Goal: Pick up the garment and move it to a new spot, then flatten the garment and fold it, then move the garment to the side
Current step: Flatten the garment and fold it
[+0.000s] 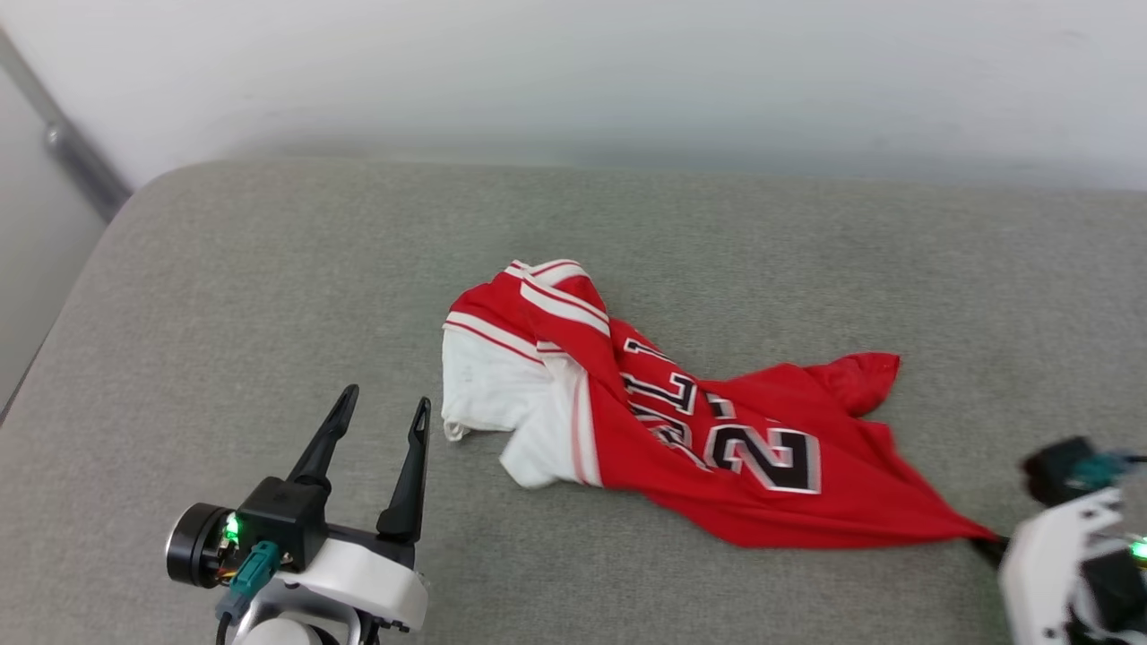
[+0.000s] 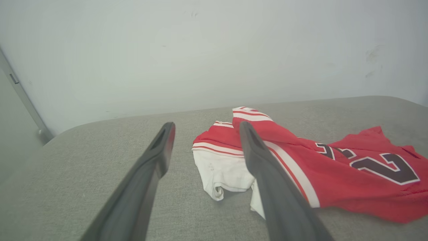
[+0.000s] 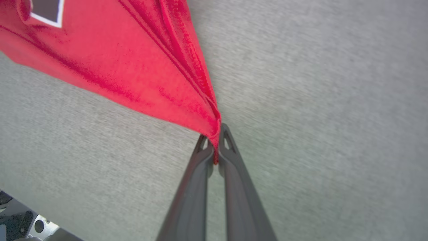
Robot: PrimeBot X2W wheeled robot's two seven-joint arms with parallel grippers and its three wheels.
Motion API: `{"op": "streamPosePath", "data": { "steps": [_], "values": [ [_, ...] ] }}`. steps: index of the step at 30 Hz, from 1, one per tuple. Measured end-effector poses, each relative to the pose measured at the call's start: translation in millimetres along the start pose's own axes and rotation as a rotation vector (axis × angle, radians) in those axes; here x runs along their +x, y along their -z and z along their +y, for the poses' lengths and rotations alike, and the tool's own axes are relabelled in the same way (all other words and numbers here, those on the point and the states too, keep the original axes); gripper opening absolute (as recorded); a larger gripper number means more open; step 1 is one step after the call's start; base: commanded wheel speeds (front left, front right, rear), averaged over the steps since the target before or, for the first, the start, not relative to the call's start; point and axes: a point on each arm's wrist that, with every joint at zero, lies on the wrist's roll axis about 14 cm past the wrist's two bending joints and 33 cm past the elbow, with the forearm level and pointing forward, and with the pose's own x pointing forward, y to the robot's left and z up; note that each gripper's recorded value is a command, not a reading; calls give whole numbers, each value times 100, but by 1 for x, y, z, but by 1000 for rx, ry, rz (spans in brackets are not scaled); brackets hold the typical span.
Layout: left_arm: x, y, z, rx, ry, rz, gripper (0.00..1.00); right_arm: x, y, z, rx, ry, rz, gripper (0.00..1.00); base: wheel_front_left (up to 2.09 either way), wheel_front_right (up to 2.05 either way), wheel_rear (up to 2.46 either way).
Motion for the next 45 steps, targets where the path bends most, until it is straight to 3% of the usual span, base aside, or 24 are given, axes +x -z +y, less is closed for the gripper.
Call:
{"op": "streamPosePath", "data": {
  "steps": [6, 15, 16, 20, 27, 32, 38, 45],
  "values": [
    [6, 3, -15, -6, 53, 3, 100, -45, 40, -83, 141, 254, 30, 0, 0, 0, 0],
    [10, 9, -22, -9, 82, 18, 100, -64, 73, -119, 197, 417, 79, 0, 0, 0, 0],
    [11, 10, -24, -9, 91, 22, 100, -61, 65, -117, 189, 425, 36, 100, 0, 0, 0],
    [14, 10, -29, -13, 103, 18, 100, -56, 23, -101, 163, 387, -141, 100, 0, 0, 0],
    [20, 10, -41, -24, 144, 15, 100, -88, -78, -68, 127, 319, -634, 100, 0, 0, 0],
    [25, 21, -58, -71, 205, 67, 100, -109, -113, -42, 135, 274, -880, 100, 0, 0, 0],
    [34, 57, -81, -63, 303, 279, 100, -101, -114, -21, 134, 238, -928, 100, 0, 0, 0],
    [33, 117, -88, 34, 367, 597, 100, -87, -106, -15, 136, 222, -894, 100, 0, 0, 0]
  ]
}}
